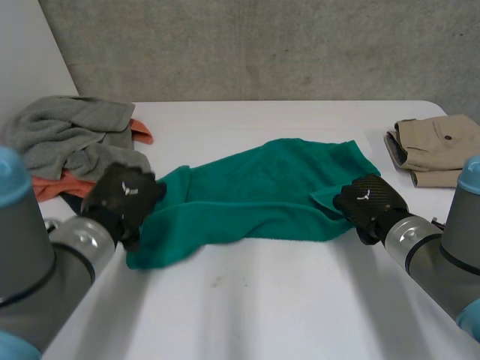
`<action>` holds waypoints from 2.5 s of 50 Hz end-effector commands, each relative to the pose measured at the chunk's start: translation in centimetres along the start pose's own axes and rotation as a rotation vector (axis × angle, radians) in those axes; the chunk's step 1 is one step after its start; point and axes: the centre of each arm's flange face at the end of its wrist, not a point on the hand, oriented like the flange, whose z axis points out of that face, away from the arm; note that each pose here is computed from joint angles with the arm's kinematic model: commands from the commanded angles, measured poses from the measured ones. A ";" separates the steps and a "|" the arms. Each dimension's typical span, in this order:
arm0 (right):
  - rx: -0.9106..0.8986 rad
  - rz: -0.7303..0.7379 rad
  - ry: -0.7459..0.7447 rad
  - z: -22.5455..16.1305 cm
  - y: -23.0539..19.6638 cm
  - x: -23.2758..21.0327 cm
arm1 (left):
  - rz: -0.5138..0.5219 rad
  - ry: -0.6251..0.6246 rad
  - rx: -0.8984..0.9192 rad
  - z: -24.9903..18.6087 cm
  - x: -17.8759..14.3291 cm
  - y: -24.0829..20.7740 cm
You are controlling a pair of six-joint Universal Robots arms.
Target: Fold the laundry.
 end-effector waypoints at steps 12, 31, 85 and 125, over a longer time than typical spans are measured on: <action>-0.012 0.004 -0.002 -0.2 0.4 -0.2 | -0.091 0.046 -0.078 10.6 1.7 2.3; 0.003 -0.002 0.011 -0.4 -0.1 0.2 | -0.115 0.080 -0.161 12.4 3.1 5.5; 0.338 -0.184 0.635 5.6 -11.1 17.2 | 0.156 -0.729 0.603 16.3 -9.7 -13.2; -0.019 0.069 0.063 3.4 2.5 2.9 | 0.040 -0.275 0.210 8.3 2.0 3.7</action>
